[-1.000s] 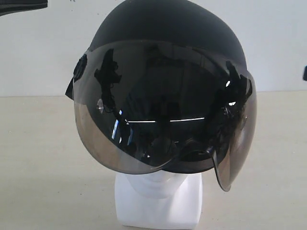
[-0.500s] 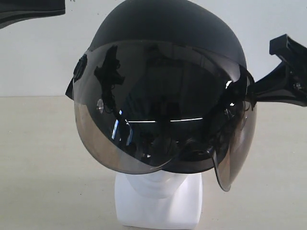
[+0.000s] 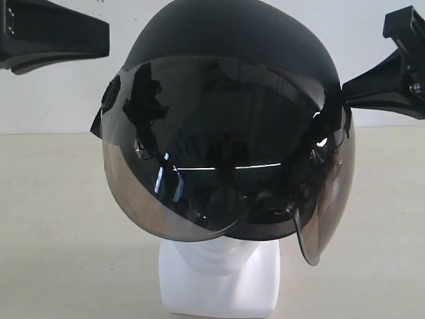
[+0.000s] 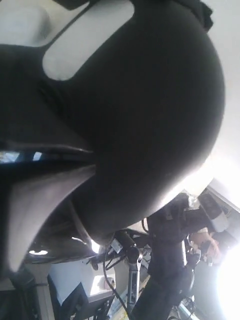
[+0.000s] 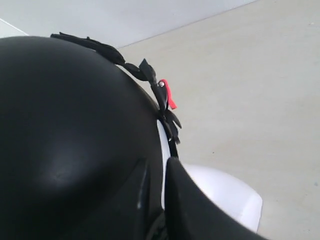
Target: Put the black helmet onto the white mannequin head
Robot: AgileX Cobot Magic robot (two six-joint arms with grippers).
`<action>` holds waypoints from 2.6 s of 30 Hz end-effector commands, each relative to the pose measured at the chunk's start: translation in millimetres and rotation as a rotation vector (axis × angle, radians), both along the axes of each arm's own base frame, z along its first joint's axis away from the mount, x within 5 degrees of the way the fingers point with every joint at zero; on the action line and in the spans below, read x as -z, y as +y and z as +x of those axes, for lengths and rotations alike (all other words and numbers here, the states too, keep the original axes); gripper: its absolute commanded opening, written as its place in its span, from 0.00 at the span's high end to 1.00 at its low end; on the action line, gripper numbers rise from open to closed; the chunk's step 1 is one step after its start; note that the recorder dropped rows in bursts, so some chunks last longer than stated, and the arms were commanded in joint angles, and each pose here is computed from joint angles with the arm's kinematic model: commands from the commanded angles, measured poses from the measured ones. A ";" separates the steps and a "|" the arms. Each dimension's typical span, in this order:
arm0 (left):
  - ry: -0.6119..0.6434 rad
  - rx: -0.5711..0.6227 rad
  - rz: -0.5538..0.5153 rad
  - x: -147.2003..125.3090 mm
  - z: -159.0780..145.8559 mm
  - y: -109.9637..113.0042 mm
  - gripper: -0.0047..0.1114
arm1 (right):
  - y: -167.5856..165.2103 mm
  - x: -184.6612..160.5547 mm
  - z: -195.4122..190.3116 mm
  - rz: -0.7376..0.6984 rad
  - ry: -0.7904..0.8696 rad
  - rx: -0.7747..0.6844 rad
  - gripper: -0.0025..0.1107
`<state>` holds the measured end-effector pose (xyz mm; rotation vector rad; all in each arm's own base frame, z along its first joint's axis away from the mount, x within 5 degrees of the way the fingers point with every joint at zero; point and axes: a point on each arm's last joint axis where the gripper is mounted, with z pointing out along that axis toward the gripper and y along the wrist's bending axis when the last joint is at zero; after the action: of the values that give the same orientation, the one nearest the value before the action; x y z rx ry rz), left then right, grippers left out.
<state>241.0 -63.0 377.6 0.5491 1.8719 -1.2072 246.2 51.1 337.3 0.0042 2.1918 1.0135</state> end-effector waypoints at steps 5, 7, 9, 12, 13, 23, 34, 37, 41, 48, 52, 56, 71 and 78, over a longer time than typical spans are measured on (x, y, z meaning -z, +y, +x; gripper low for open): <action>0.043 0.020 -0.004 10.9 1.9 -4.5 0.92 | -1.1 -4.1 1.0 -0.003 -0.028 0.018 0.87; 0.047 0.020 -0.004 11.8 2.8 -4.4 0.92 | 0.0 -4.0 -0.3 0.003 -0.020 0.001 0.87; 0.054 0.020 -0.004 13.4 4.4 -4.3 0.92 | 1.3 -4.7 -1.3 0.019 -0.014 -0.011 0.87; 0.060 0.019 -0.006 14.5 5.6 -4.2 0.92 | 3.4 -4.4 -3.6 0.022 -0.005 -0.042 0.87; 0.058 0.020 -0.005 14.5 5.6 -4.2 0.92 | 4.3 -4.3 -4.8 0.025 0.001 -0.057 0.87; 0.078 0.019 -0.008 18.9 4.9 -4.3 0.92 | 10.0 -8.3 -10.3 0.086 0.010 -0.126 0.87; 0.110 0.020 -0.009 28.9 3.0 -4.4 0.92 | 32.9 -27.9 -16.7 0.114 -0.040 -0.252 0.87; 0.110 0.020 -0.009 28.9 3.0 -4.4 0.92 | 42.5 -33.2 -19.4 0.124 -0.041 -0.281 0.87; 0.110 0.020 -0.009 28.9 3.0 -4.4 0.92 | 49.5 -36.0 -20.6 0.128 -0.047 -0.291 0.87; 0.110 0.018 -0.009 28.8 3.1 -4.0 0.92 | 34.0 -33.3 -15.8 -0.015 -0.054 -0.105 0.87; 0.110 0.018 -0.009 28.8 3.1 -4.0 0.92 | 25.8 -24.2 -13.4 -0.129 -0.009 -0.044 0.87; 0.108 0.007 -0.007 28.9 4.0 -3.6 0.92 | 20.5 -16.7 -13.0 -0.210 0.037 -0.023 0.87; 0.132 0.006 -0.004 37.6 12.2 -2.9 0.92 | 27.9 -21.7 -24.5 -0.144 0.065 -0.110 0.87; 0.126 0.010 0.001 39.6 13.9 -2.7 0.92 | 27.2 -33.3 -38.0 -0.133 0.023 -0.115 0.87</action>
<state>250.6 -65.4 346.5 0.4892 1.9447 -1.3044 215.8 74.4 363.7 -0.1602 2.3215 0.8592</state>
